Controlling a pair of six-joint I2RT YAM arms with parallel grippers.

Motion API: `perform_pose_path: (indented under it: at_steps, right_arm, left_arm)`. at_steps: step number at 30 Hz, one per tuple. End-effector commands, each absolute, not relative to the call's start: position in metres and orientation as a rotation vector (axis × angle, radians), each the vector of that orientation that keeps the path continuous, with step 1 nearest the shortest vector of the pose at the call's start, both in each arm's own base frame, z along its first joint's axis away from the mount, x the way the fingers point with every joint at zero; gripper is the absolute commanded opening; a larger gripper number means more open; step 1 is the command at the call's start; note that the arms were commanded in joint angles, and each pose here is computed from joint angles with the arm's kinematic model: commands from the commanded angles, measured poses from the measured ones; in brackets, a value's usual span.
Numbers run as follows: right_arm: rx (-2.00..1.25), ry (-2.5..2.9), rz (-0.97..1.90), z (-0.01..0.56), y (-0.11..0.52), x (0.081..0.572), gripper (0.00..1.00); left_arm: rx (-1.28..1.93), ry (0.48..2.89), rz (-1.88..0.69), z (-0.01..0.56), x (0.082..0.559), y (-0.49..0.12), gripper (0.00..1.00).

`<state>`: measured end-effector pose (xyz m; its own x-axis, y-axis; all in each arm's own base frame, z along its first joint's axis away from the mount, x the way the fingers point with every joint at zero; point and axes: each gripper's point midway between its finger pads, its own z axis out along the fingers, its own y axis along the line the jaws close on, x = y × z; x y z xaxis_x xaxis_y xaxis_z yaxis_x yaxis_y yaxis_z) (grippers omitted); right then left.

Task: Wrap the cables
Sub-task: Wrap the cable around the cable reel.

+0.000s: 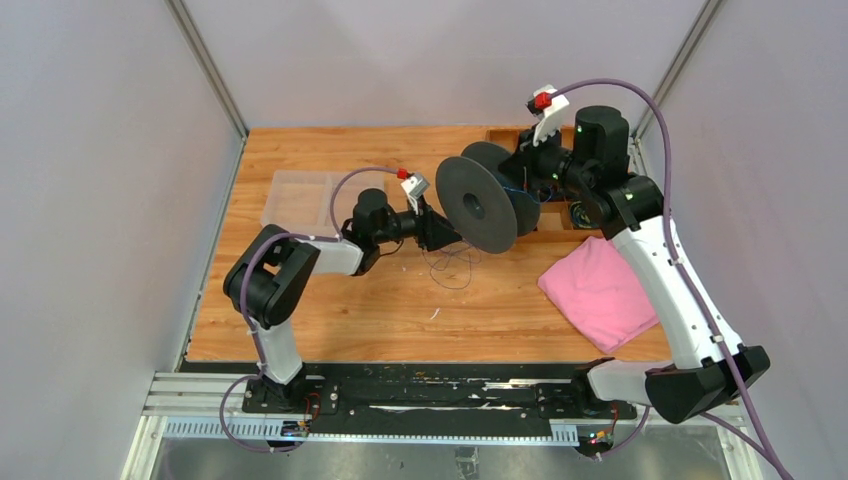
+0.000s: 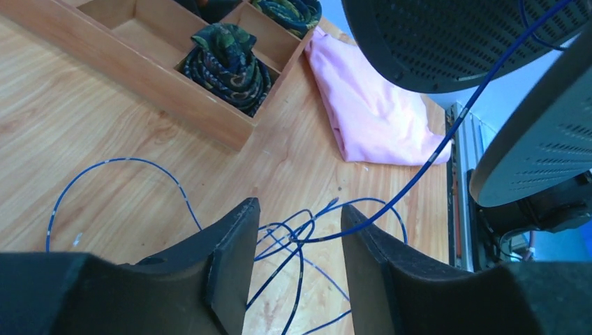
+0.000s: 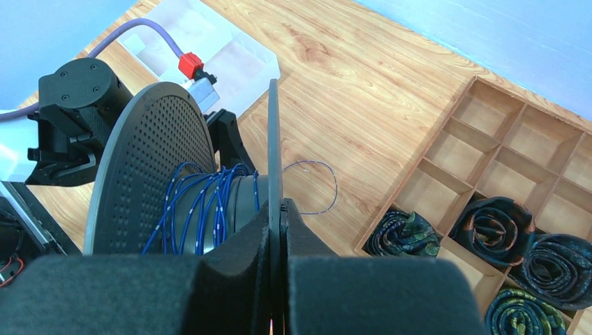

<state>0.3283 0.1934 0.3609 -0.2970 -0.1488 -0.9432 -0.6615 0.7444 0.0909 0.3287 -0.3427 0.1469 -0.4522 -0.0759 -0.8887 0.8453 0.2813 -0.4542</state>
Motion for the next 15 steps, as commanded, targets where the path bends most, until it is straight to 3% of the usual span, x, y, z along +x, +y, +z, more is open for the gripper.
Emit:
perform_pose_path:
  at_steps: [1,4,9,15]
  right_arm:
    - [-0.581,1.742,0.567,0.397,0.190,0.334,0.01]
    - [-0.553,1.742,0.545,0.401,0.186,0.338,0.01]
    - [-0.496,1.756,0.483,0.407,0.176,0.346,0.01]
    - [-0.453,1.769,0.416,0.408,0.166,0.355,0.01]
  left_arm:
    - [0.732,1.599,-1.314,0.153,0.323,-0.356,0.44]
    - [0.757,1.625,-1.337,0.143,0.313,-0.362,0.30]
    - [0.811,1.663,-1.365,0.127,0.296,-0.365,0.16]
    - [0.907,1.647,-1.369,0.122,0.276,-0.368,0.08]
